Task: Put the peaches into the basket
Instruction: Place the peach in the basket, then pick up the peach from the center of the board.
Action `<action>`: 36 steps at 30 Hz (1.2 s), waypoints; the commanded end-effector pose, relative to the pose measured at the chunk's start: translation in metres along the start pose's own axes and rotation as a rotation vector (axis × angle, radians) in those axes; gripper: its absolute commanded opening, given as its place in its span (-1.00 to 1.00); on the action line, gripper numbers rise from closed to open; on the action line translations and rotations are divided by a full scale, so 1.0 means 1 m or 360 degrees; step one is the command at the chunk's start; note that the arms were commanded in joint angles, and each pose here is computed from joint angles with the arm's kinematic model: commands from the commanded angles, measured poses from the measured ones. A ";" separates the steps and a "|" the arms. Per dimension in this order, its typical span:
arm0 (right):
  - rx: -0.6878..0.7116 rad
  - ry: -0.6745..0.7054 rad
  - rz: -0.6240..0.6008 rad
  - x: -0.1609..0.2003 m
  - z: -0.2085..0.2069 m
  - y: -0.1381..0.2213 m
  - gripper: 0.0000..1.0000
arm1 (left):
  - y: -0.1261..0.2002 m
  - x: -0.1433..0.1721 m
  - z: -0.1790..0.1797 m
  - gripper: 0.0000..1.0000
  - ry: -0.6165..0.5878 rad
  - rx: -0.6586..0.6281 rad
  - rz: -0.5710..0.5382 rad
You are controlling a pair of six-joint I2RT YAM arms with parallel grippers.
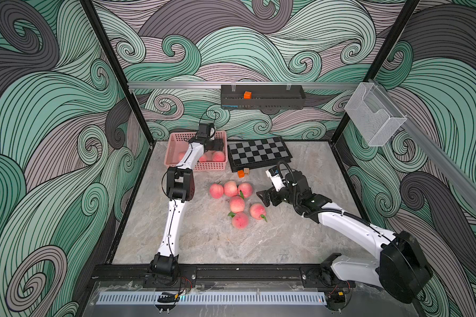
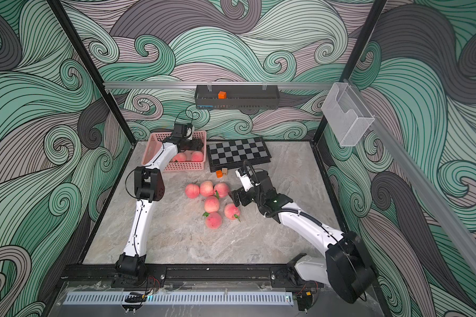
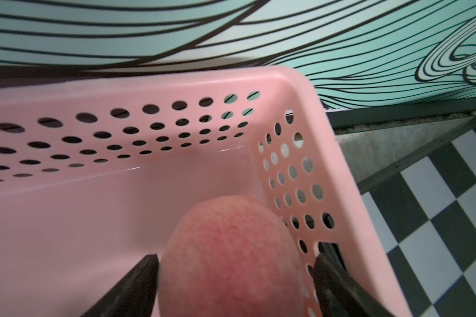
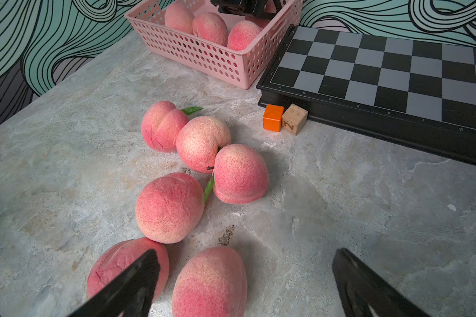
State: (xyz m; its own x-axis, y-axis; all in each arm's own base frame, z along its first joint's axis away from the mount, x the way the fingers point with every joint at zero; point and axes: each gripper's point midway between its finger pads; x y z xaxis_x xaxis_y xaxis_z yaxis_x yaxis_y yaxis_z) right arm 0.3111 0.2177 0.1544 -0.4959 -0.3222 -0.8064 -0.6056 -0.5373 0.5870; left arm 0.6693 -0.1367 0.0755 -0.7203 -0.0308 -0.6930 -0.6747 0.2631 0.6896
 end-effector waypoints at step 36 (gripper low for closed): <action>-0.0088 -0.0071 0.0277 0.049 0.040 0.053 0.98 | 0.317 0.053 -0.103 0.84 -0.0127 0.0108 0.0164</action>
State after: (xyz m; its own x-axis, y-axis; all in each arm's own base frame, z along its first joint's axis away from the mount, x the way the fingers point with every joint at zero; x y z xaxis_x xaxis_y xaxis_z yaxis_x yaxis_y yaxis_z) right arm 0.2296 0.2033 0.1425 -0.6123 -0.3787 -0.6940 -0.4778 -0.5221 0.7064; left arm 0.4382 -0.1523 0.2814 -0.7248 0.0397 -0.6878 -0.6463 0.3068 0.6987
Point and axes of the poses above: each gripper's point midway between its finger pads, its own y axis back along the fingers, its own z axis along the line the jaws close on, x = y × z, and after that the axes turned 4 degrees about y, right-handed
